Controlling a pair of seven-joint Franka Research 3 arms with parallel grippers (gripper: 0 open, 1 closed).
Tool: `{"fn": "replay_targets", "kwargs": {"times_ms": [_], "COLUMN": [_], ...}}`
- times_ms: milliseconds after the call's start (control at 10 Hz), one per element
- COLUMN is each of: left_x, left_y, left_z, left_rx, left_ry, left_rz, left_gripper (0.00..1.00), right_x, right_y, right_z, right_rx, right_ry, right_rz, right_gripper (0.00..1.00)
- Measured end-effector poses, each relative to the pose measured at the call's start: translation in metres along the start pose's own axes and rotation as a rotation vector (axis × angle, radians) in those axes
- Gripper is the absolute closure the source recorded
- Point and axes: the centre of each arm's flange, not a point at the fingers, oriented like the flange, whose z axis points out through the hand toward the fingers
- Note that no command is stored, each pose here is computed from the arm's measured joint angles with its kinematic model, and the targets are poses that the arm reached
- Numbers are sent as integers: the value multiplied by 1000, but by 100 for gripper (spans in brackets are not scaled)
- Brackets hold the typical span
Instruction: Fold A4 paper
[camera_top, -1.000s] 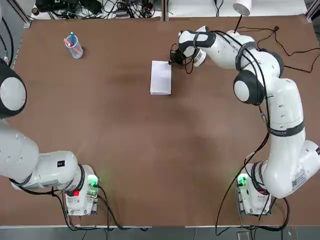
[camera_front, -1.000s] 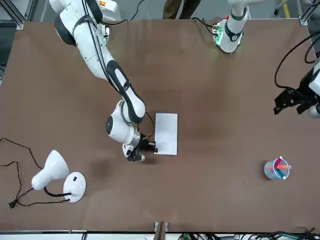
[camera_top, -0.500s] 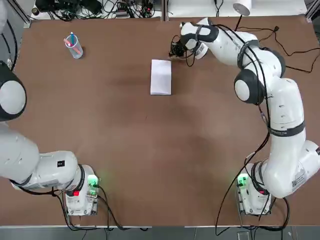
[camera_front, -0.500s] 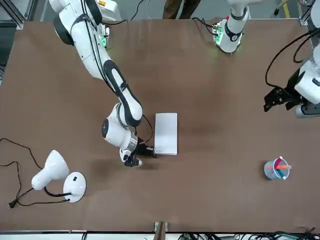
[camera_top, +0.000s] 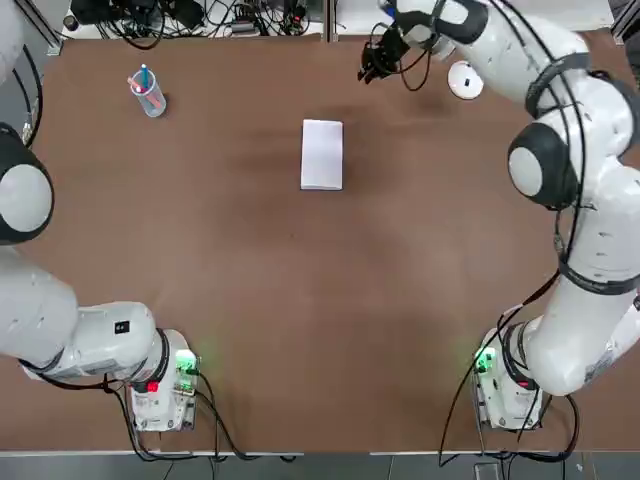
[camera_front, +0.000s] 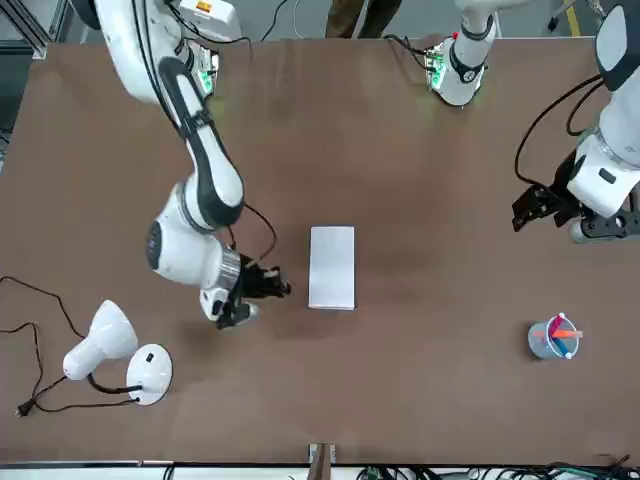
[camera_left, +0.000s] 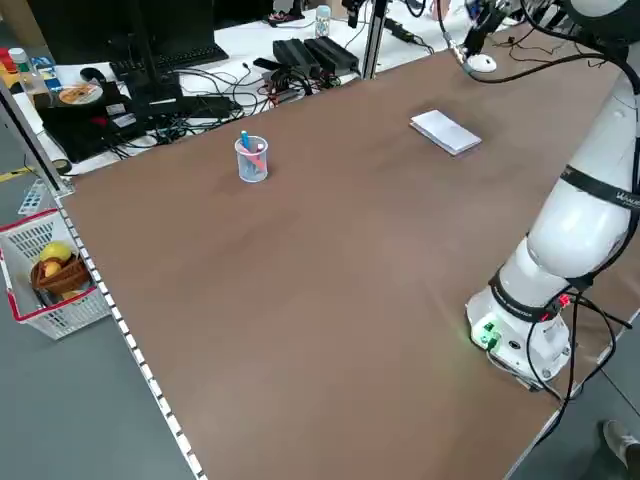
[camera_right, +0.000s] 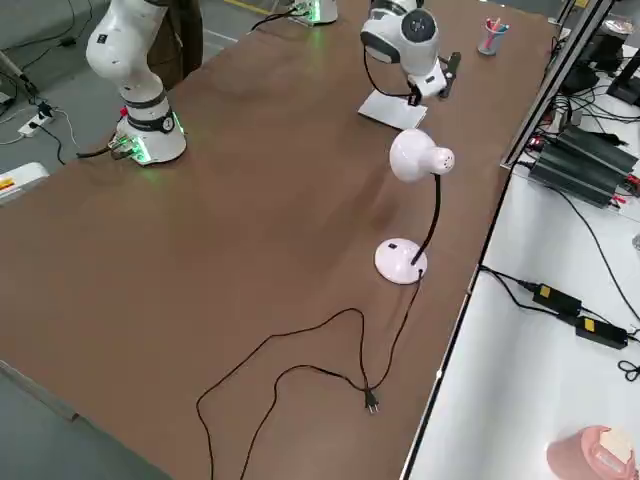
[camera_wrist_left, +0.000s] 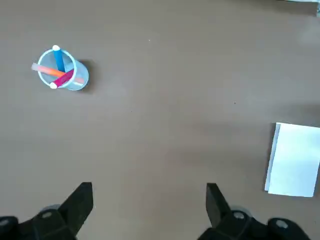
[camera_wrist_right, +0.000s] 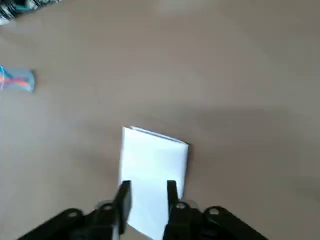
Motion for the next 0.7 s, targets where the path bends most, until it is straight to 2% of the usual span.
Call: {"fn": "replay_targets", "kwargs": {"times_ms": [100, 300, 500, 700], "left_x": [1, 2, -1, -9], "left_y": [-7, -20, -26, -28], "left_z": [0, -1, -6, -21], "left_rx": [12, 30, 34, 41], "left_ry": [1, 0, -4, 2], "left_rz": [-5, 17, 26, 23], "left_gripper": [0, 0, 0, 0], "right_x": [-10, -27, -43, -66], "right_y": [10, 34, 71, 94], "right_z": [-29, -101, -199, -274], "right_rx": [-75, -214, -382, -479], "right_ry": [-25, -100, -135, -160], "right_rz": [-45, -106, -123, -86], "right_gripper": [43, 28, 2, 1]}}
